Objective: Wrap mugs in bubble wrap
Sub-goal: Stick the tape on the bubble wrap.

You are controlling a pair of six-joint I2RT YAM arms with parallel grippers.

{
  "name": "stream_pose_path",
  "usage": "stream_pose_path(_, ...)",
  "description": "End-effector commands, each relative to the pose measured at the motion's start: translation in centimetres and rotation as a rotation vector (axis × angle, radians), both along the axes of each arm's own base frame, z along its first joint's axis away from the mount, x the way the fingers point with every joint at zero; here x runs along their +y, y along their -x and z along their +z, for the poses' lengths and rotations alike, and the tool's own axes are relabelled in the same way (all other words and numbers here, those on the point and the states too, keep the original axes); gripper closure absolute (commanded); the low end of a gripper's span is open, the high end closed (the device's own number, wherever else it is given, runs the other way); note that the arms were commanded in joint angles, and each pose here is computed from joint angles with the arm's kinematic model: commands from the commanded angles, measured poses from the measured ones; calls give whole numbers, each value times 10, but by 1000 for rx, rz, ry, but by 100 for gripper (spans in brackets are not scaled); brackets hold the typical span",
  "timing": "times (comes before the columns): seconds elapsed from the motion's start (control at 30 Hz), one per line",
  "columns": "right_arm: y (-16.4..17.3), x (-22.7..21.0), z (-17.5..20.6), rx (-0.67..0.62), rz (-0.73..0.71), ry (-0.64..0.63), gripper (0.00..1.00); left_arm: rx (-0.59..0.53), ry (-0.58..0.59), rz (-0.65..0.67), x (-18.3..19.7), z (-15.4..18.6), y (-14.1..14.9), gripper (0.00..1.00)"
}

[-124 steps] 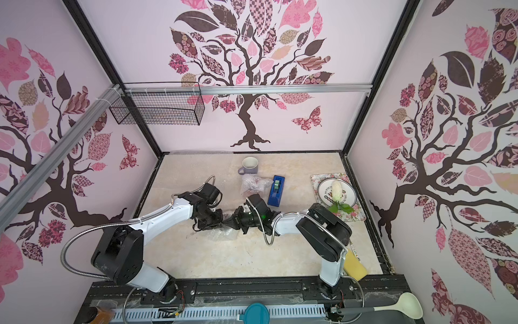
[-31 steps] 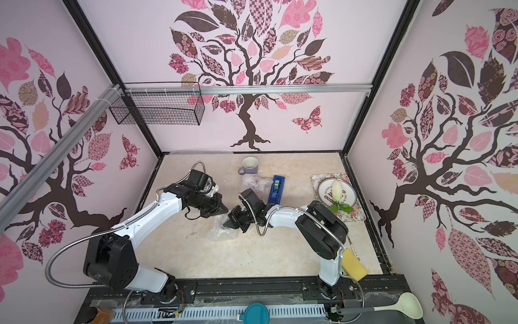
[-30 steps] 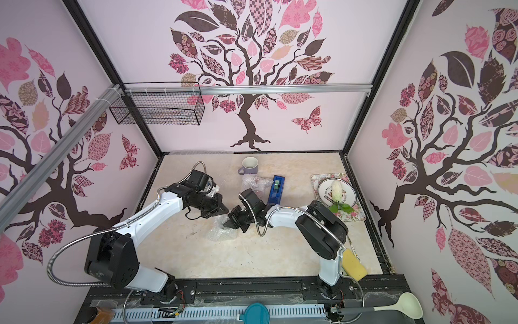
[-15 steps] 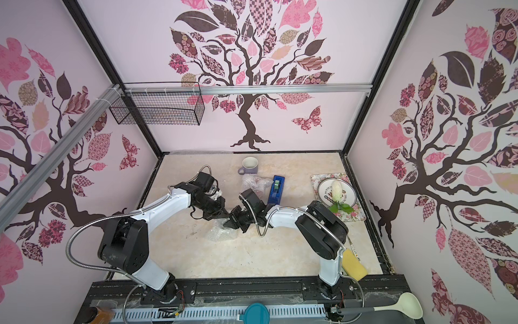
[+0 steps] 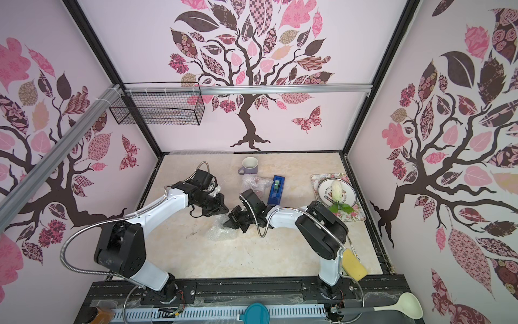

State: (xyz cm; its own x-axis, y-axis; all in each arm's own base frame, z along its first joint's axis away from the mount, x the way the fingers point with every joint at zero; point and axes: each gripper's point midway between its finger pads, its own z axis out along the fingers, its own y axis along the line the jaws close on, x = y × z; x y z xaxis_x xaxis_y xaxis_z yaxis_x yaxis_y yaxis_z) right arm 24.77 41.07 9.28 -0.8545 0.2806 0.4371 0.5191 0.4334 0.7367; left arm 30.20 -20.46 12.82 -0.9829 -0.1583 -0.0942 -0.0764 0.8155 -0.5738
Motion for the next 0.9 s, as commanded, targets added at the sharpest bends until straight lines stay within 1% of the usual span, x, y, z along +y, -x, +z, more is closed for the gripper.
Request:
stream_pose_path(0.0,8,-16,-32,91,-36,100,100,-103,51,31,-3,33,-14,100)
stream_pose_path(0.07,8,-15,-32,92,-34,100,100,-74,92,14,-8,36,-5,100)
stream_pose_path(0.13,7,-15,-31,92,-35,97,100,-29,109,0,-10,30,4,100)
stream_pose_path(0.3,9,-15,-33,100,-29,105,100,53,106,-53,-12,9,24,100)
stream_pose_path(0.43,12,-18,-37,110,-37,101,100,75,58,-64,-6,-3,26,100)
stream_pose_path(0.5,12,-20,-37,111,-40,108,100,77,70,-73,-9,-4,25,100)
stream_pose_path(0.7,14,-22,-41,115,-40,121,100,129,19,-115,-4,-13,30,100)
stream_pose_path(0.87,15,-24,-43,121,-45,125,100,149,6,-125,0,-18,34,100)
